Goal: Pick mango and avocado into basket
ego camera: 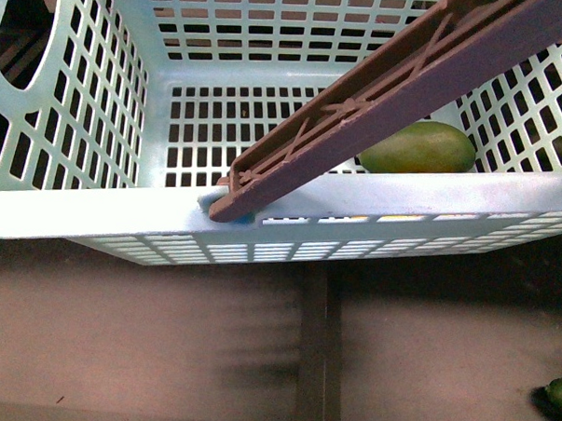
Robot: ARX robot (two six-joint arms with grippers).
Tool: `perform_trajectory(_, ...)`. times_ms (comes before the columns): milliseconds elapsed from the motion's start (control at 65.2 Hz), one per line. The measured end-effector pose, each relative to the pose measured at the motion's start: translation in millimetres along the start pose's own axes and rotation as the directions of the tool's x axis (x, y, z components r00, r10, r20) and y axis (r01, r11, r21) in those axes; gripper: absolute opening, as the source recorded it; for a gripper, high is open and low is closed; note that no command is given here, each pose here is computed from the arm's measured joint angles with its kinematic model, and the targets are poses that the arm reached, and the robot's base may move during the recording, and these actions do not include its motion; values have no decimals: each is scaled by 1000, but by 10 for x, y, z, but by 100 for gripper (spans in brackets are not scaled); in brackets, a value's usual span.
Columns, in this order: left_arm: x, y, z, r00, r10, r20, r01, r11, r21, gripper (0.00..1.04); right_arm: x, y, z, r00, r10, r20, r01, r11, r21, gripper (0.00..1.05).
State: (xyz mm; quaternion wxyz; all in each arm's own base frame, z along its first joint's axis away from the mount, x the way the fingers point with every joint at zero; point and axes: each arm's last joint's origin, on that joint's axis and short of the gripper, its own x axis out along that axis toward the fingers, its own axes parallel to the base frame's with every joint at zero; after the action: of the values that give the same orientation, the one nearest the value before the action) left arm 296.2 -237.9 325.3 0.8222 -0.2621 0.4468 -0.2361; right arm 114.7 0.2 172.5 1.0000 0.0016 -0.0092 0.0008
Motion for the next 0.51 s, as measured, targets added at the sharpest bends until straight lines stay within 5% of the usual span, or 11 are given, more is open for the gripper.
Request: perform_trajectory(506, 0, 0, 0, 1000, 1, 1, -1, 1000, 1, 14, -175, -1, -31, 1000, -2, -7, 2, 1000, 0, 2)
